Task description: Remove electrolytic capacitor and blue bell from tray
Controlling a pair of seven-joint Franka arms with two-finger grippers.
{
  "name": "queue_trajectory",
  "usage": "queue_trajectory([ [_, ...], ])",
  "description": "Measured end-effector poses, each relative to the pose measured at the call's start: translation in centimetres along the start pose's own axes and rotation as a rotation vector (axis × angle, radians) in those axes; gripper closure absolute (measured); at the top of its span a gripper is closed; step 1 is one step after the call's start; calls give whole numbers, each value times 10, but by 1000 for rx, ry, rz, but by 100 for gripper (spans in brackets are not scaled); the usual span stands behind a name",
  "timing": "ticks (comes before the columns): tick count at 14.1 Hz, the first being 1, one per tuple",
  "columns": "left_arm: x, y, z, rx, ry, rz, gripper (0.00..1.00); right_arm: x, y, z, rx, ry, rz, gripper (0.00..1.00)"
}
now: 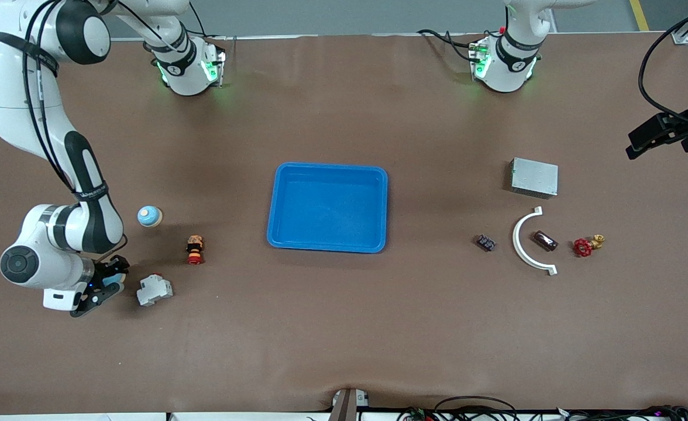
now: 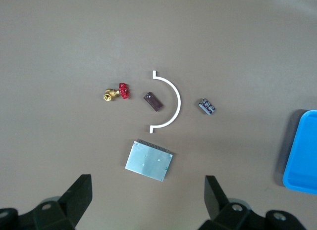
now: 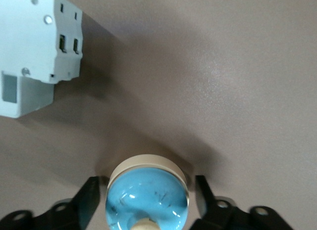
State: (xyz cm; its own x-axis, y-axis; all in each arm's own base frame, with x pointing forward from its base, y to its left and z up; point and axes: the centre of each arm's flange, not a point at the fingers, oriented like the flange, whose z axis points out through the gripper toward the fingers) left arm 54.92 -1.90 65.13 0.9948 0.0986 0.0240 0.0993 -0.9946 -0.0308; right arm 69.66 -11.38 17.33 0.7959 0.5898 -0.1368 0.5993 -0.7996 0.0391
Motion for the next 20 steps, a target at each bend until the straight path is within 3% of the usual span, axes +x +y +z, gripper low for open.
queue_trajectory([
  [1,-2,3,0,0,-1,6,0,2,0,-2,3,-1,-1,1],
  [3,-7,6,0,1,-4,13,0,5,0,-17,43,-25,9,0],
  [6,-12,5,-1,1,-4,13,0,12,-8,-72,182,-99,81,0],
  [11,-12,5,0,1,-5,12,0,19,-72,-199,206,-215,296,0],
  [17,-12,6,2,2,-9,15,0,-44,-124,-263,221,-225,497,0],
  [20,-13,8,2,2,-11,19,0,-85,-160,-267,185,-143,550,0],
])
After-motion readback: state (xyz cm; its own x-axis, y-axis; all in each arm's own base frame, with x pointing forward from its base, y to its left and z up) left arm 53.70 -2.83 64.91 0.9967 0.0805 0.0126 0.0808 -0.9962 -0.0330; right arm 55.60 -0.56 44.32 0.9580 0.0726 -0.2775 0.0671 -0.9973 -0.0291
